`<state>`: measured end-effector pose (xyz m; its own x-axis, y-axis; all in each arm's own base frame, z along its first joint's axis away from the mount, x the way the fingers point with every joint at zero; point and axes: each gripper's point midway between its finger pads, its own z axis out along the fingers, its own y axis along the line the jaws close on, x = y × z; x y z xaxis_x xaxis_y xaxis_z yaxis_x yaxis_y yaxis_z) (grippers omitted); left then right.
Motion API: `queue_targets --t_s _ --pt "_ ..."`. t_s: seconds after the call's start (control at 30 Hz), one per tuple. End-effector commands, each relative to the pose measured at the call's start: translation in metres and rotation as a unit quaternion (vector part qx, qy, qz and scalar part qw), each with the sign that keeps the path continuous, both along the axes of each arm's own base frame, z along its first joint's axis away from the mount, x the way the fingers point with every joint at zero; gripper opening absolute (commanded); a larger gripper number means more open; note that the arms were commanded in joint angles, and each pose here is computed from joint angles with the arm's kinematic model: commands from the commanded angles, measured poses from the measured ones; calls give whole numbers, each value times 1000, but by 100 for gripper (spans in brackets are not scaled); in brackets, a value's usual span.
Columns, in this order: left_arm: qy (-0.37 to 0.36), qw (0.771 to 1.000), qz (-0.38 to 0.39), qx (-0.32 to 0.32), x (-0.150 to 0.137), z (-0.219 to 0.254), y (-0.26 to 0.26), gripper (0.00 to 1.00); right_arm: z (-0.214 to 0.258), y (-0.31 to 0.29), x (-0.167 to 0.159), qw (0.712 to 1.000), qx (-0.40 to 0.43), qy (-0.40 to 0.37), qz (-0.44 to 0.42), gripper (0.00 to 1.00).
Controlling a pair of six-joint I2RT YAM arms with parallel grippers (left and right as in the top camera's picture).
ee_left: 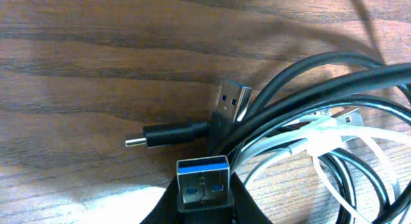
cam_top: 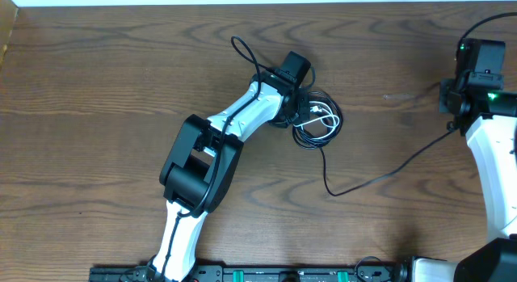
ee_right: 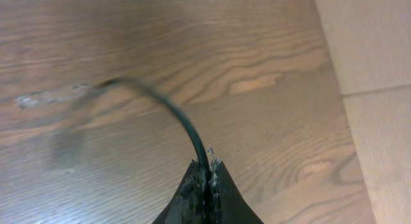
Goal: Untangle cables
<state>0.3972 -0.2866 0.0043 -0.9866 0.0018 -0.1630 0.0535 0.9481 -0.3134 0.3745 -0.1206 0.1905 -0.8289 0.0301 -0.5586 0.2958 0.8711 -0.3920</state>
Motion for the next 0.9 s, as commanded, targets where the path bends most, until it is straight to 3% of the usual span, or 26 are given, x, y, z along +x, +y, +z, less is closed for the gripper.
queue_targets --t_s 0.0,0.1,0.3,0.37,0.5,0.6,0.67,0.7,0.87 --pt "11 999 4 40 -4 -20 17 8 -12 13 8 999 47 -7 10 1" --pt "11 999 4 40 -4 -20 17 8 -23 32 16 994 97 -6 44 1" --pt "11 999 4 40 -4 -20 17 8 -35 31 15 994 100 13 42 3" --pt "11 999 4 40 -4 -20 17 9 -39 31 15 994 101 19 41 14" --pt "2 999 6 34 1 -13 15 16 -41 32 14 994 101 22 41 52" --pt "-25 1000 13 14 14 16 14 17 -41 33 15 993 105 21 43 65" --pt "-49 999 17 -1 20 42 14 7 -42 41 17 990 125 19 57 80" --pt "-58 998 18 -7 22 53 14 7 -43 48 18 988 141 17 67 87" --pt "-98 995 19 -31 22 103 14 7 -41 110 24 943 289 1 165 99"
